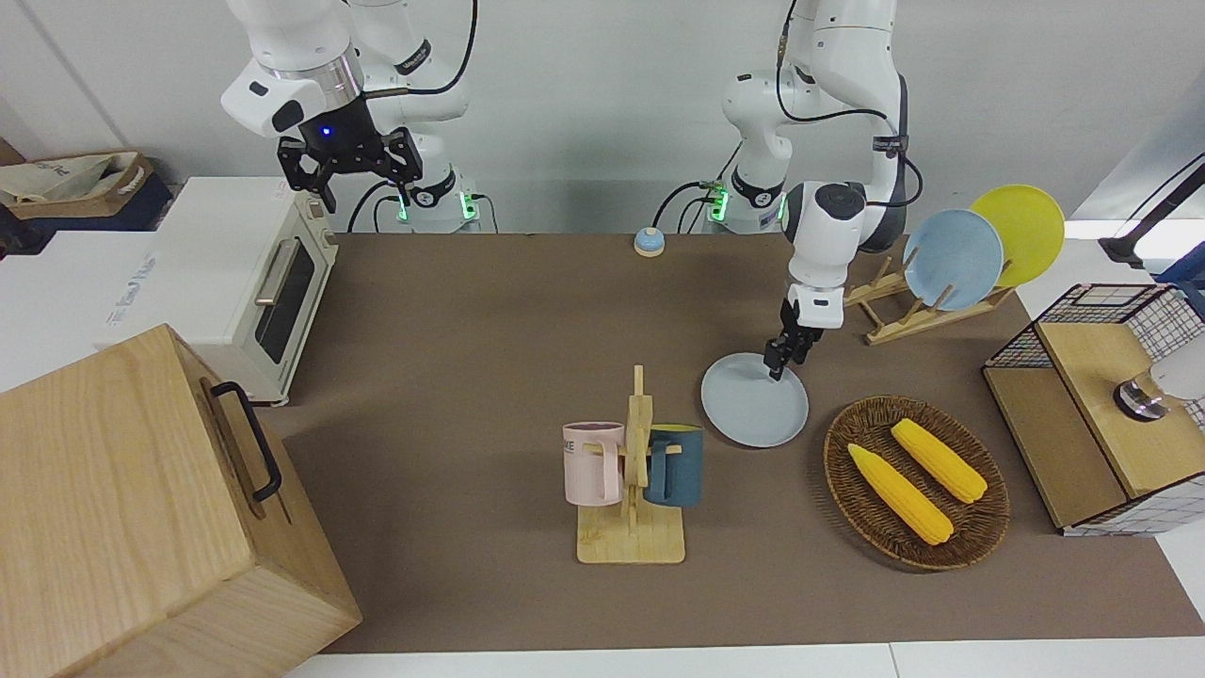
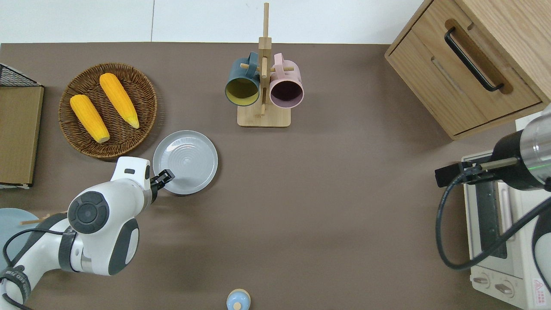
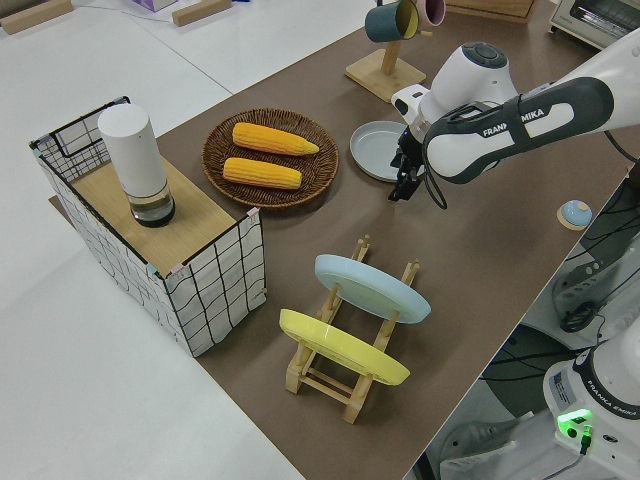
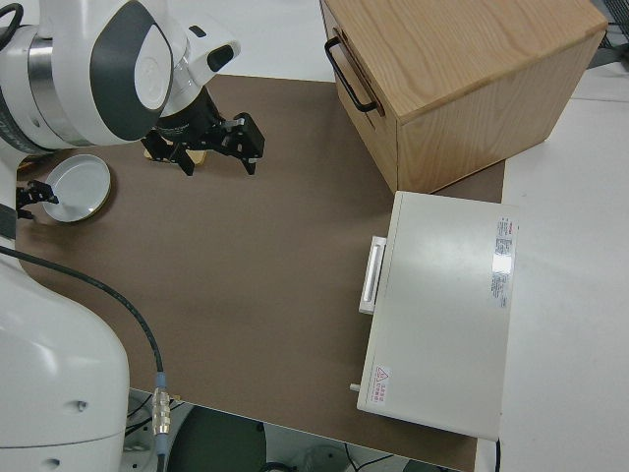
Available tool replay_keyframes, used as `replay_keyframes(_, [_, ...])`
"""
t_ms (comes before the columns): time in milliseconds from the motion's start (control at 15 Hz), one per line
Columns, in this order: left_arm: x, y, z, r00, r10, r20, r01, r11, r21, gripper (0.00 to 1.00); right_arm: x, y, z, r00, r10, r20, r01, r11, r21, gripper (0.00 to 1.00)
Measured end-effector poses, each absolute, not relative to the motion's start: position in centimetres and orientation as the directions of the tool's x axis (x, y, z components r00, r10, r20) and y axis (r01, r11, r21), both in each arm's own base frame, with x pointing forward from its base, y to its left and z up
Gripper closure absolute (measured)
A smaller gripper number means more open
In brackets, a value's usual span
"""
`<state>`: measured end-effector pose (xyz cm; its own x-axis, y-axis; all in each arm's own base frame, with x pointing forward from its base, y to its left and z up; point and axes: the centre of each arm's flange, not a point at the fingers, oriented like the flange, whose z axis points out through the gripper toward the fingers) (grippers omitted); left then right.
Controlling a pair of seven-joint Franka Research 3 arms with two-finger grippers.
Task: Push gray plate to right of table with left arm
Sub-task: 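Lower the left gripper against the gray plate's rim nearest the robot, then push the gray plate with the left gripper across toward the drawer unit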
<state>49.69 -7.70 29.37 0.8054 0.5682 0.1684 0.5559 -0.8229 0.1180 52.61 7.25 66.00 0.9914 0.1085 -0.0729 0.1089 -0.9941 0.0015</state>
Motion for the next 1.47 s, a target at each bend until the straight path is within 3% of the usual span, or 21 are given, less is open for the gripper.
replay_keyframes(200, [49.7,-7.7,29.4,0.805,0.568,0.170,0.555,-0.823,0.120,0.69,52.6,7.3,66.0,0.991,0.109,-0.073,0.109,-0.994,0.002,0.01])
replay_keyframes(400, [49.8,-8.1,29.8,0.805,0.564,0.182,0.549,-0.825,0.131,0.95,52.6,7.3,66.0,0.991,0.108,-0.073,0.109,-0.994,0.002,0.01])
replay_keyframes(1000, [49.7,-9.2,29.9,0.811,0.553,0.190,0.538,-0.833,0.128,0.97,52.6,7.3,66.0,0.991,0.109,-0.073,0.109,-0.994,0.002,0.01])
replay_keyframes(1467, [47.5,-17.0,29.8,0.795,0.585,0.162,0.563,-0.810,0.161,0.97,52.6,7.3,66.0,0.991,0.109,-0.073,0.109,-0.994,0.002,0.01])
